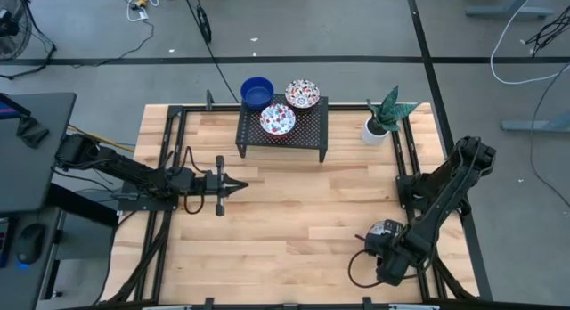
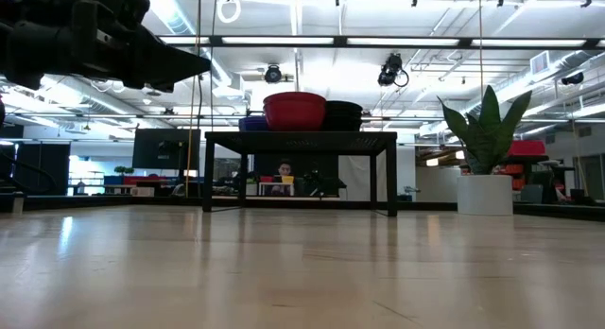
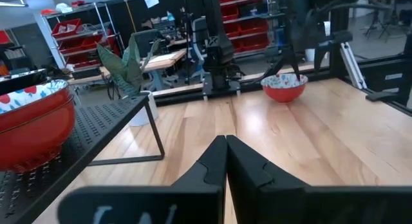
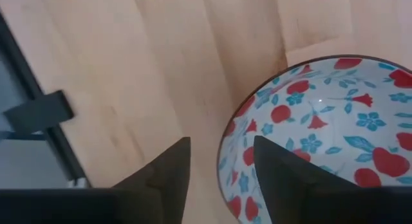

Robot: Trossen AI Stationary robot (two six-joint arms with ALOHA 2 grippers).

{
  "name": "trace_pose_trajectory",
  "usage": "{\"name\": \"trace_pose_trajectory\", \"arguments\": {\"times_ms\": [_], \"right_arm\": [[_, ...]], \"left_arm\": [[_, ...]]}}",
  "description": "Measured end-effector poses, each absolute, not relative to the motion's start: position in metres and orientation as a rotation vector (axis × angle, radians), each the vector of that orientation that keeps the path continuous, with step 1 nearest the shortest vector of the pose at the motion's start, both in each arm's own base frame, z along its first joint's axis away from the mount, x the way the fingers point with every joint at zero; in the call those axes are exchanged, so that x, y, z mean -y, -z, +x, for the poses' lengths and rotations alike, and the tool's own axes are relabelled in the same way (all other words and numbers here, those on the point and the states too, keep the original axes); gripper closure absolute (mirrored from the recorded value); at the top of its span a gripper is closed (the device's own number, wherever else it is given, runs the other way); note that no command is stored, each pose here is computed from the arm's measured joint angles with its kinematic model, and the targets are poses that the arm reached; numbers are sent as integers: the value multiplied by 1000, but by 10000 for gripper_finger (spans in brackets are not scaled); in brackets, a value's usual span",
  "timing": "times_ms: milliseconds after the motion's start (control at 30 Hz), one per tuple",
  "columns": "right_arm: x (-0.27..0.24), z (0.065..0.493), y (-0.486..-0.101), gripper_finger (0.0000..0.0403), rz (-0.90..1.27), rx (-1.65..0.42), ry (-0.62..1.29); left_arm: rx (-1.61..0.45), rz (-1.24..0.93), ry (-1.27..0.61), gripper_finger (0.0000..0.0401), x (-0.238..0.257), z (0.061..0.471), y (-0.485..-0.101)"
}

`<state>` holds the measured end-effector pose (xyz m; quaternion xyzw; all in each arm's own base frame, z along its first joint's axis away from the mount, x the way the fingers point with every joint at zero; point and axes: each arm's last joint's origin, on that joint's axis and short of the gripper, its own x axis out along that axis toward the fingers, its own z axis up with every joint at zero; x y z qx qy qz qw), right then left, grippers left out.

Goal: Pick & Place Mini bowls
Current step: Stack the red bowl on top of the other red bowls on the shelf

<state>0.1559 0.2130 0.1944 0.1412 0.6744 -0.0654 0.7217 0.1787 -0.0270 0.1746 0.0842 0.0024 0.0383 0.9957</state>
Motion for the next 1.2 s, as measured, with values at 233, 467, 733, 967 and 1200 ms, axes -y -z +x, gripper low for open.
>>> {"name": "trace_pose_trajectory", "arguments": {"times_ms": [233, 467, 733, 967, 1200], "right_arm": [[-216, 158, -181, 244, 246, -1519, 157], [-216, 158, -174, 289, 190, -1546, 168], [-214, 157, -175, 364, 170, -1553, 170], [-212, 166, -187, 394, 94, -1539, 113], [-196, 209, -216, 397, -117, -1381, -11]], "left_arm": [[-5, 165, -76, 387, 27, 179, -175], [-6, 142, -76, 387, 27, 179, -174], [-14, 111, -75, 387, 27, 179, -173], [-15, 90, -73, 387, 27, 179, -173], [-16, 39, -70, 387, 27, 179, -173]]}}
